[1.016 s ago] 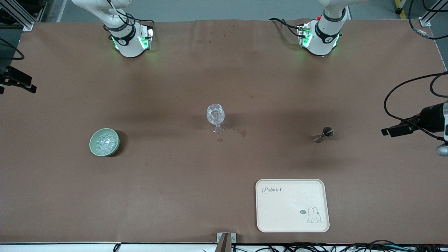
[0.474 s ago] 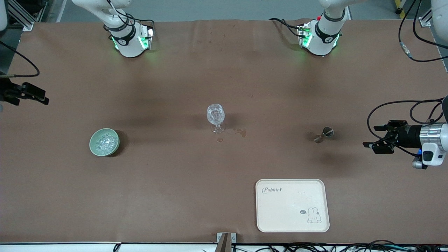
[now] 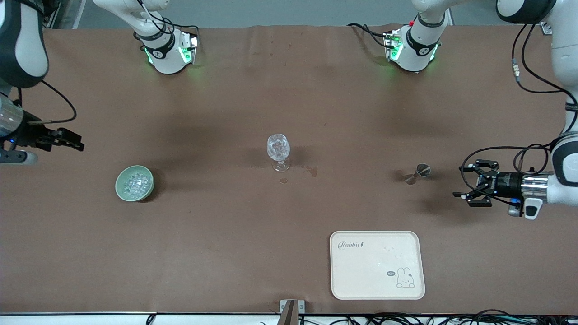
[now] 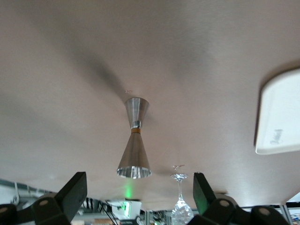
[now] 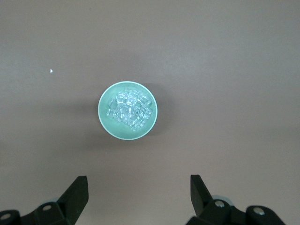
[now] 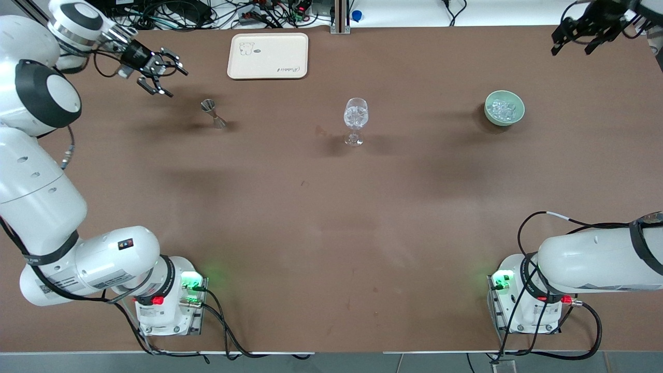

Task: Pour wine and add ice with both arms
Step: 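Grasp the metal jigger with the left gripper while the right gripper lowers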

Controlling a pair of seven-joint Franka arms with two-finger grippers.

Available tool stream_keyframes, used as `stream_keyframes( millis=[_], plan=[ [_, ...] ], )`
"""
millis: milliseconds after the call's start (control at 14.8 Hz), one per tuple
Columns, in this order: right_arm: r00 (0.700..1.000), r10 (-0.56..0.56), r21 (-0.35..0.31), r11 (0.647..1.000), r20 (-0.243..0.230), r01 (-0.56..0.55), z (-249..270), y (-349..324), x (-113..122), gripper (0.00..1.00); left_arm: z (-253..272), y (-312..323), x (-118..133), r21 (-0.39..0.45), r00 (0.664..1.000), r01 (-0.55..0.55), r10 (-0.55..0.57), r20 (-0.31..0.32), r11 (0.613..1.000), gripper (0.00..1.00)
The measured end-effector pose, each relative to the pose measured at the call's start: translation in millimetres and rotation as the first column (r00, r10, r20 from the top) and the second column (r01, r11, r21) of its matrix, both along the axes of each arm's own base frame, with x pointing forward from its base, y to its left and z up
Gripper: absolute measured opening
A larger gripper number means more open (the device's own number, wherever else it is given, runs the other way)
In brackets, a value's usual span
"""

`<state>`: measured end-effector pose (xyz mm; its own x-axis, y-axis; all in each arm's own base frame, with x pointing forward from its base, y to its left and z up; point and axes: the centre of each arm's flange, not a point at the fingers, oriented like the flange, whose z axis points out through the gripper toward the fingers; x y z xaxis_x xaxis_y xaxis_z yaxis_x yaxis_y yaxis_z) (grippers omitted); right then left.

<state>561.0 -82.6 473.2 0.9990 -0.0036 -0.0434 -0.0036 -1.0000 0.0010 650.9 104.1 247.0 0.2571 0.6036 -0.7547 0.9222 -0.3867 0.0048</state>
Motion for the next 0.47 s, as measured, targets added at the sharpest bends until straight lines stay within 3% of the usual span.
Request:
stream_keyframes(
  millis=[474],
  plan=[
    [1.000, 0.018, -0.011, 1.000, -0.010, -0.018, -110, 7, 19, 0.94, -68, -3, -28, -0.113, 0.988, -0.135, 0.124, -0.092, 0.984, 1.00]
  ],
)
